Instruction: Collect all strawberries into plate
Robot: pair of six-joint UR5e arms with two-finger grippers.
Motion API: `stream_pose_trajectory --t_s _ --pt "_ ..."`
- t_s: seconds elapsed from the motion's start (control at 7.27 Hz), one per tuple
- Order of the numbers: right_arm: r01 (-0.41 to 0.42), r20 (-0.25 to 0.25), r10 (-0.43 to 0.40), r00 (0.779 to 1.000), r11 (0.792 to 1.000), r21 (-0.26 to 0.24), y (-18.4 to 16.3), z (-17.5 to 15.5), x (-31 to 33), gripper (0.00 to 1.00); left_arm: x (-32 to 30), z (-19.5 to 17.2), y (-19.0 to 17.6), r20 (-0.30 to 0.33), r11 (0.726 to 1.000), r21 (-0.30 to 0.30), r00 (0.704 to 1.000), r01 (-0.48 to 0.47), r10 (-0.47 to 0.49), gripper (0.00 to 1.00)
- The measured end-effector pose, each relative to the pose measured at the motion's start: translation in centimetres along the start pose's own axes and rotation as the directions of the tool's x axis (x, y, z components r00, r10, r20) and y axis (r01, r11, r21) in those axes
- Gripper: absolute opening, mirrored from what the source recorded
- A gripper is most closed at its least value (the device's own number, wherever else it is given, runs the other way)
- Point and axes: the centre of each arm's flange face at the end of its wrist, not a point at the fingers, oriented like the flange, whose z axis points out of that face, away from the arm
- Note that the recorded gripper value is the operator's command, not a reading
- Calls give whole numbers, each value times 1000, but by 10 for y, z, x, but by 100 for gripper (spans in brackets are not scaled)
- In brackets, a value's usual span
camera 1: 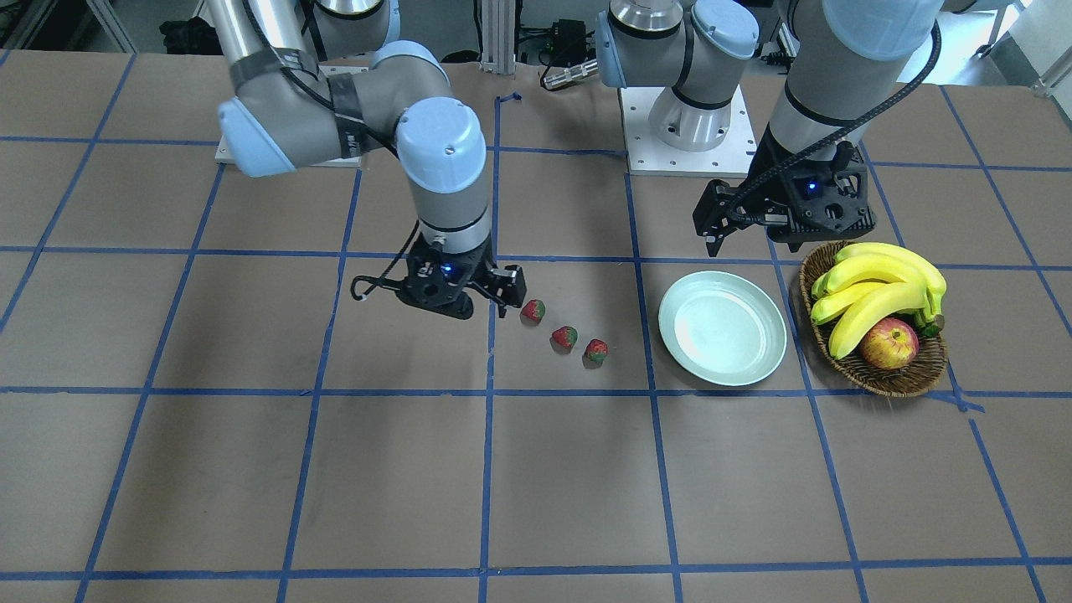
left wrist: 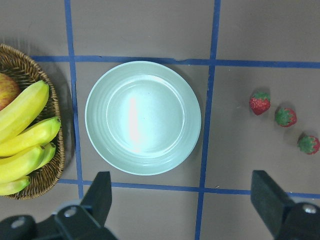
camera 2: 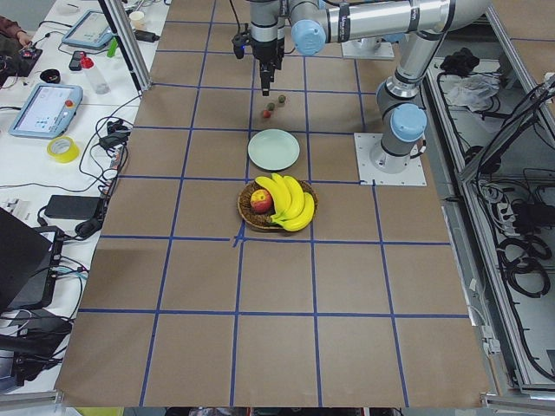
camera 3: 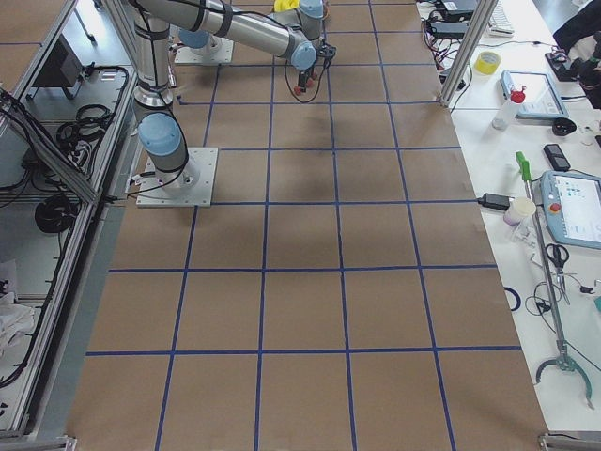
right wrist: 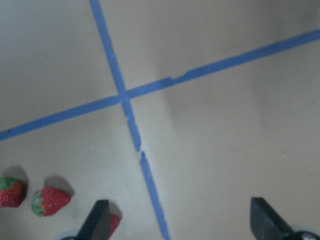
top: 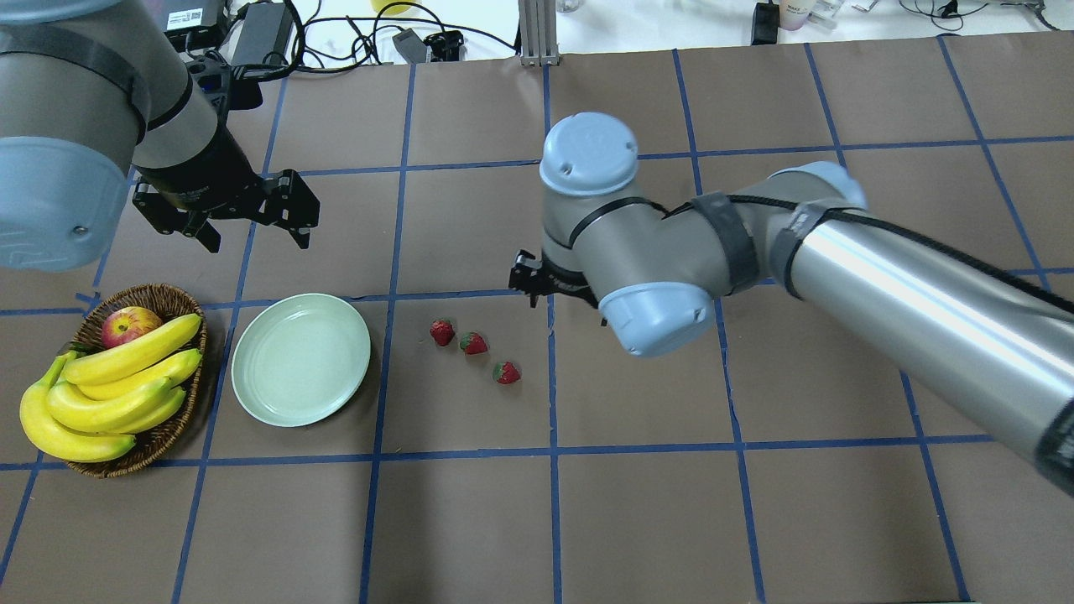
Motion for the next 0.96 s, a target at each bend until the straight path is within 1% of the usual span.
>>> stream_pose_trajectory --t_s 0.28,0.41,0.55,0.69,0.83,0.96 --pt "107 -5 -107 994 993 56 -38 -66 55 100 0 1 -1 -9 1000 1 1000 17 -17 100" --pt "139 -11 -139 990 987 82 -49 -105 75 100 0 7 -1 -10 1000 -10 1000 20 -21 100" --pt "150 -20 -148 989 984 94 -57 -149 87 100 1 18 -3 -11 999 -25 1000 20 -20 100" --pt "154 -30 -152 988 983 97 -60 -192 91 100 6 32 -9 -25 999 -45 1000 13 -14 100" --pt "157 -35 -155 987 983 90 -58 -225 91 100 16 48 -18 -65 999 -48 998 -1 -2 100" --pt "159 -38 -157 987 984 83 -54 -241 91 100 29 64 -27 -103 999 -33 995 -16 13 100"
